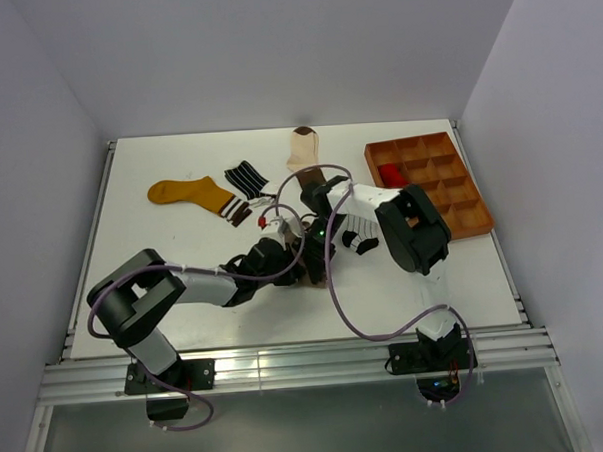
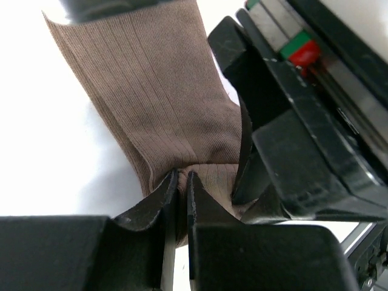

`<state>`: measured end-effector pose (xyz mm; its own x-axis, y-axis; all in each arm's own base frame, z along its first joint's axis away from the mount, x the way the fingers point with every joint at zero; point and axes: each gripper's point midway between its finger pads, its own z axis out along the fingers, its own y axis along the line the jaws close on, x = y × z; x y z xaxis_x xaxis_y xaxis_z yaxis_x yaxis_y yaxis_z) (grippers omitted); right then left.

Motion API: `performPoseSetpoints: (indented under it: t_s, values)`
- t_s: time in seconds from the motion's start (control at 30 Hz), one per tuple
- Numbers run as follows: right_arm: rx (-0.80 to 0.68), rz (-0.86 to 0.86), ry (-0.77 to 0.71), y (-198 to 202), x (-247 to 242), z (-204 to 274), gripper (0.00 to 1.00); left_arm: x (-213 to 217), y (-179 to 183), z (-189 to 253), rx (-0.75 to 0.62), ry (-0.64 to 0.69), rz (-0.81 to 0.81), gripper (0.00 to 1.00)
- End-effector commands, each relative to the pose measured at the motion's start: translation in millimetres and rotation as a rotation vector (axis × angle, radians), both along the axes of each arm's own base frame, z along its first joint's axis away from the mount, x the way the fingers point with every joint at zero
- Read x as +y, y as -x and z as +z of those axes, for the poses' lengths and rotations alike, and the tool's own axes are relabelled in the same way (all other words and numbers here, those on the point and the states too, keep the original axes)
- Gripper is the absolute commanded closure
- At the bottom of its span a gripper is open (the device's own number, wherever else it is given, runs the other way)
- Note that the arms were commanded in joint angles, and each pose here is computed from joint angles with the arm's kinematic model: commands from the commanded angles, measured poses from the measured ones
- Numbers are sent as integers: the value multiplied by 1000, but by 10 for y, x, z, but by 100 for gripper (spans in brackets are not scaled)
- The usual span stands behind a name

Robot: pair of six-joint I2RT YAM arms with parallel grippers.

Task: Roll the socks
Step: Roll the sock at the center of the board.

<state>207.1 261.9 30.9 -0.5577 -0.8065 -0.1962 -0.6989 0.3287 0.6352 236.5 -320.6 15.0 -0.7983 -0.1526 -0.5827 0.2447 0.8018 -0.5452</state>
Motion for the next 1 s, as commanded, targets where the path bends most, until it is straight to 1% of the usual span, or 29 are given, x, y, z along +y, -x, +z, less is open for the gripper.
performPoseSetpoints:
  t_s: [0.0,0.27,0.47,0.57,0.67,0.73,0.8,0.83,0.9,0.93,0.97]
  values:
    - [-224,64,-120,-298,125,112,72,814,721,-950,320,-401,-26,100]
    - [-246,-25,-188,-410,42,360,69,876,821,-990,400,-444,-11,100]
    - [-259,-95,-251,-490,-35,537,66,878,867,-1016,429,-436,-16,100]
    - [-275,-133,-287,-553,-77,629,66,857,911,-1006,455,-411,-32,100]
    - [-315,-159,-317,-623,-154,696,66,850,940,-990,485,-401,-36,100]
    - [-383,-171,-339,-675,-225,803,66,851,956,-966,510,-391,-31,100]
    - [-462,-167,-337,-686,-289,778,65,823,974,-917,541,-369,-35,100]
    - [-533,-152,-351,-687,-315,873,63,846,1001,-903,562,-374,-30,100]
    - [-631,-135,-333,-695,-402,821,62,815,1001,-833,582,-346,-32,100]
    - [-710,-106,-343,-693,-427,910,60,826,1022,-812,598,-346,-33,100]
    - [-748,-86,-318,-663,-466,815,59,800,1036,-773,612,-329,-43,100]
